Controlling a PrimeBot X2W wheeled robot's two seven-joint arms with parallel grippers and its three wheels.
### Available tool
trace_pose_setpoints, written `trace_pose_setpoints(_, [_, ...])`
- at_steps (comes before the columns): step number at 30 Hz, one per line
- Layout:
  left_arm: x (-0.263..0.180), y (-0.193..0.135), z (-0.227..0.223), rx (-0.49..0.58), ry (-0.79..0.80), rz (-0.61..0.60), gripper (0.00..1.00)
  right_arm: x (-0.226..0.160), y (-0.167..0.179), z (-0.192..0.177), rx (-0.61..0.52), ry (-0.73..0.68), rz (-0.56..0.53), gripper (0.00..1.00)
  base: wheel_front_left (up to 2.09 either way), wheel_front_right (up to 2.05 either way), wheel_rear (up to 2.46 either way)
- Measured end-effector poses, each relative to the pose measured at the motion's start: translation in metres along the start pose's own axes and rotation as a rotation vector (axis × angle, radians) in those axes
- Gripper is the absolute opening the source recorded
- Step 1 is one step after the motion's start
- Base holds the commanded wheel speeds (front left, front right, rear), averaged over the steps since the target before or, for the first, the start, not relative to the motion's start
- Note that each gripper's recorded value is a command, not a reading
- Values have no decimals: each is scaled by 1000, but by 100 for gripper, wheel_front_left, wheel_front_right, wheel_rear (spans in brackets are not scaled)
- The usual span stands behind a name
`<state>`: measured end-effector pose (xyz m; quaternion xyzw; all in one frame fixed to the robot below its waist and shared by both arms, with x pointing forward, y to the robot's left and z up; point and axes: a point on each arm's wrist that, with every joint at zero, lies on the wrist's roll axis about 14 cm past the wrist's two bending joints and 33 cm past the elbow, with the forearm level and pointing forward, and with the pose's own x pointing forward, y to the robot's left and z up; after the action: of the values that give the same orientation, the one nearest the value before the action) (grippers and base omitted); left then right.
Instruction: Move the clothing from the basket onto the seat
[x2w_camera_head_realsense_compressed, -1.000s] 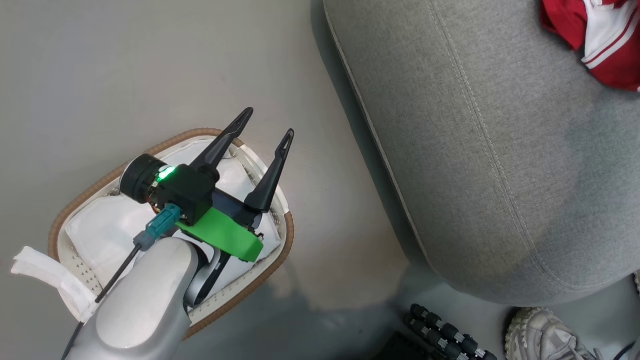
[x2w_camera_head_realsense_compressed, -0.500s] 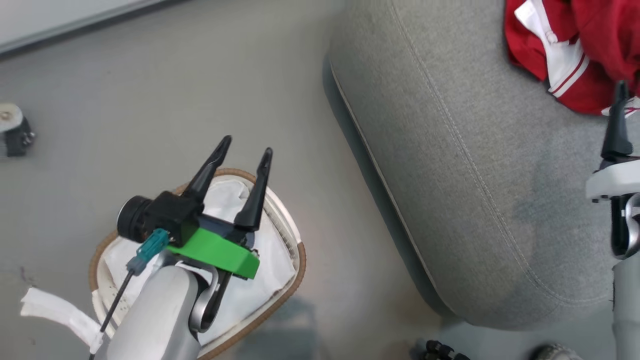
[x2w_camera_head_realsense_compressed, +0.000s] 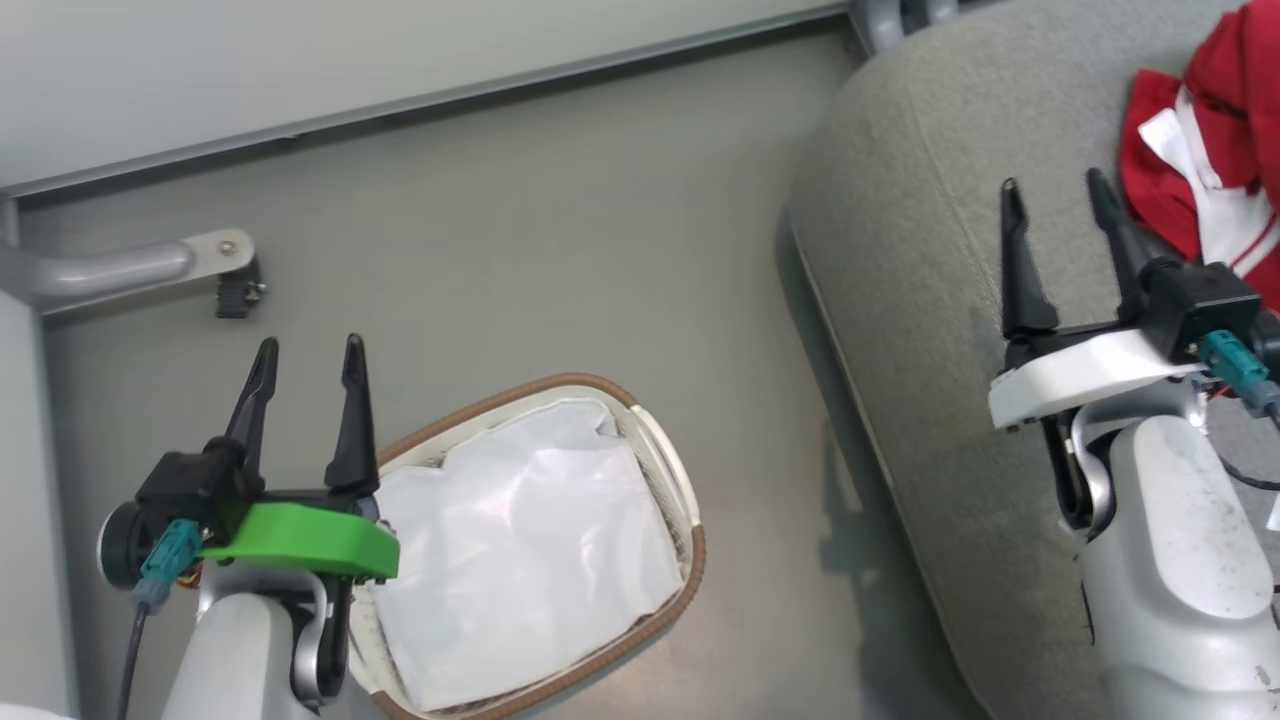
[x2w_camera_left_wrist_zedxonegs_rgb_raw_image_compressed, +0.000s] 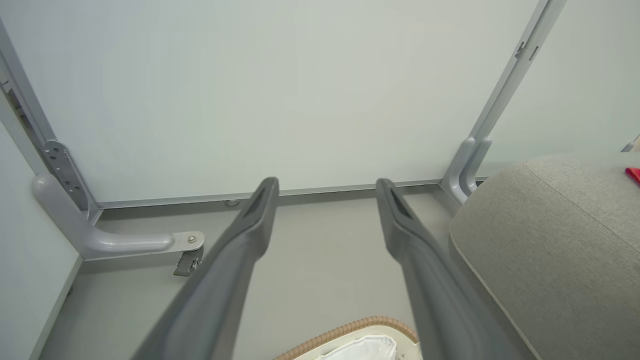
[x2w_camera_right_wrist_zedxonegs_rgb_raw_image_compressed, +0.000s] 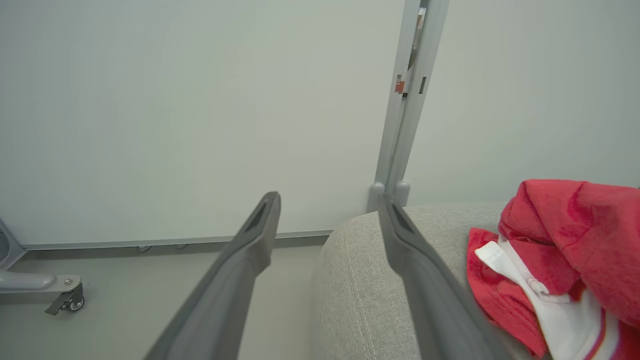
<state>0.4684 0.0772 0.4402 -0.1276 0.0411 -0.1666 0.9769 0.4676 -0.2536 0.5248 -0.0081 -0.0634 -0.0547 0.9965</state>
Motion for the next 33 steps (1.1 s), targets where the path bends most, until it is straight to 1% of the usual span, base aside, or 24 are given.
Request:
trace_pose_setpoints(4, [-24, 33, 9, 36, -7, 115, 100, -1, 26, -3, 48, 9, 56, 100, 0, 0, 0])
trace_pose_setpoints(10, [-59, 62, 17, 47, -15, 233, 100, -14, 51, -8, 126, 33, 108, 100, 0, 0, 0])
trace_pose_setpoints(13, [-74, 67, 17, 50, -8, 264, 100, -23, 55, -11, 139, 47, 117, 100, 0, 0, 0])
trace_pose_setpoints(20, [-110, 68, 9, 32, 16, 309, 100, -56, 49, -21, 164, 92, 97, 100, 0, 0, 0])
trace_pose_setpoints(21, [-114, 68, 6, 27, 23, 314, 0, -60, 49, -24, 166, 104, 94, 0, 0, 0, 0])
trace_pose_setpoints(27, [-121, 66, -12, -12, 78, 328, 0, -79, 50, -53, 188, 203, 80, 0, 0, 0, 0])
trace_pose_setpoints(33, [-123, 70, -11, -115, 67, 360, 0, -78, 45, -53, 296, 217, 41, 0, 0, 0, 0])
